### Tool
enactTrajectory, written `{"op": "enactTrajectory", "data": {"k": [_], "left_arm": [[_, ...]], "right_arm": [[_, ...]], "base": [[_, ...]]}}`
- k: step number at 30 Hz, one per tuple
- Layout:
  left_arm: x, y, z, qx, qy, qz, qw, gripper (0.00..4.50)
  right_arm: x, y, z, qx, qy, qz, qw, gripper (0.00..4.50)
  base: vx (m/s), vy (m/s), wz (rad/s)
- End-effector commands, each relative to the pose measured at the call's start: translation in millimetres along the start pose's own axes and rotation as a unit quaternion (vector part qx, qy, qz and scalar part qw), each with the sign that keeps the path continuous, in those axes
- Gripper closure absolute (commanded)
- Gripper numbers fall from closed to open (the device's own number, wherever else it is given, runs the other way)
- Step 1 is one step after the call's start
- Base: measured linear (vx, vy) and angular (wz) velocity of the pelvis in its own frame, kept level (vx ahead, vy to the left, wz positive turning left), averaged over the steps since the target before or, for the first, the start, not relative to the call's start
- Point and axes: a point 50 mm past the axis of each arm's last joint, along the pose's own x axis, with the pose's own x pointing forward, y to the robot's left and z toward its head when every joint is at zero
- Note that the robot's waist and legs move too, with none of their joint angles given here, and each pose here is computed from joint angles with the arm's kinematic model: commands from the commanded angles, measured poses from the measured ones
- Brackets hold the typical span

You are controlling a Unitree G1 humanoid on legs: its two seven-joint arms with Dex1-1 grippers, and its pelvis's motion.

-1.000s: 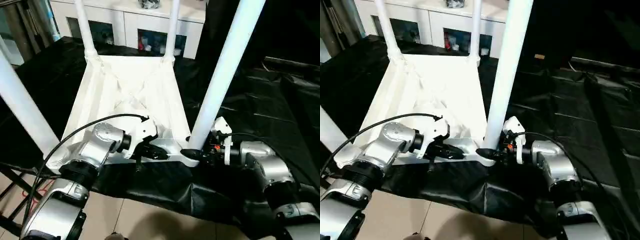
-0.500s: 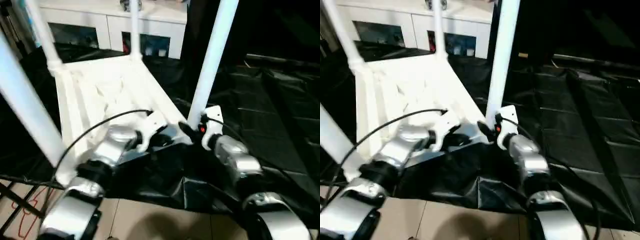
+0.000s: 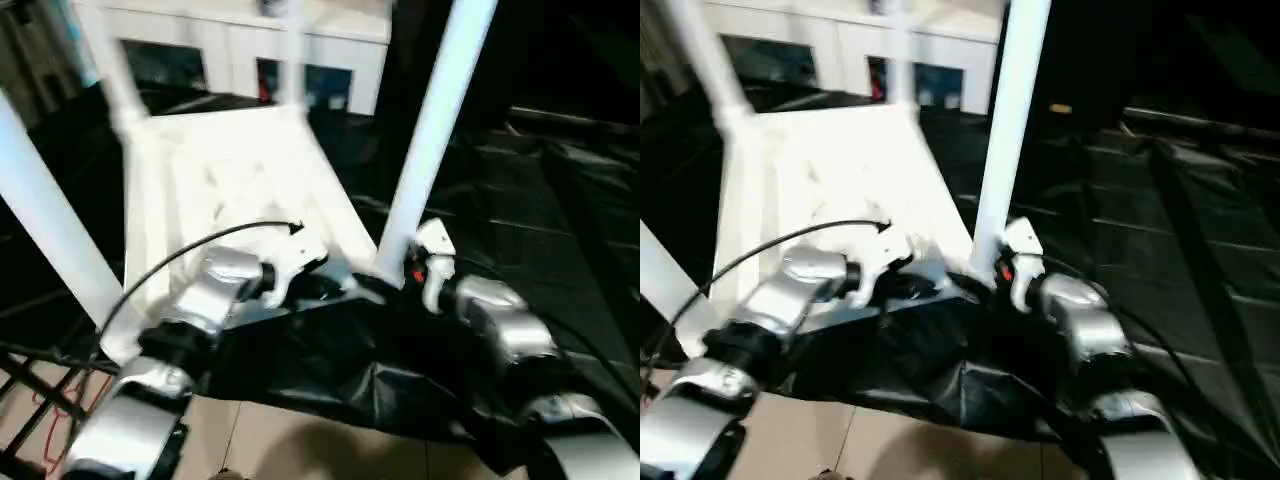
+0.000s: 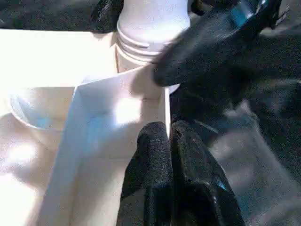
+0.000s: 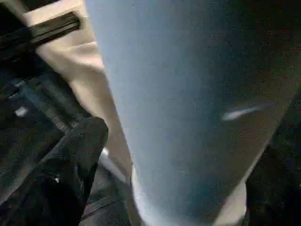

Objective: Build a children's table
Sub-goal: Rotate leg to tighten

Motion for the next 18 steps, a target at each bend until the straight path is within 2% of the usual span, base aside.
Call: {"op": "enactTrajectory", "data": {"k": [1,5,11,16,18], "left_arm": [[14,-10.7,14.9,0.033,-0.027,-0.047,0.998,4.50],[6,-9.9,9.3,0.042,-0.018,-0.067,0.997,4.50],[1,-7.7,6.3,0.043,-0.012,-0.071,0.997,4.50],[1,-7.3,6.4,0.039,-0.015,-0.064,0.997,4.50],[4,-4.7,8.6,0.029,-0.021,-0.042,0.999,4.50]], "right_arm": [[13.7,19.9,-0.2,-0.002,0.004,0.092,0.996,0.54],[2.4,23.2,-3.0,0.003,0.026,0.142,0.989,0.84],[-0.9,25.4,-2.8,0.010,0.031,0.159,0.987,1.37],[0.6,23.9,-2.2,0.010,0.027,0.143,0.989,1.74],[5.3,18.1,-1.1,0.016,0.020,0.095,0.995,1.82]], "base": [[0.000,0.000,0.00],[0.000,0.000,0.00],[0.000,0.000,0.00],[0.000,0.000,0.00],[0.000,0.000,0.00]]}}
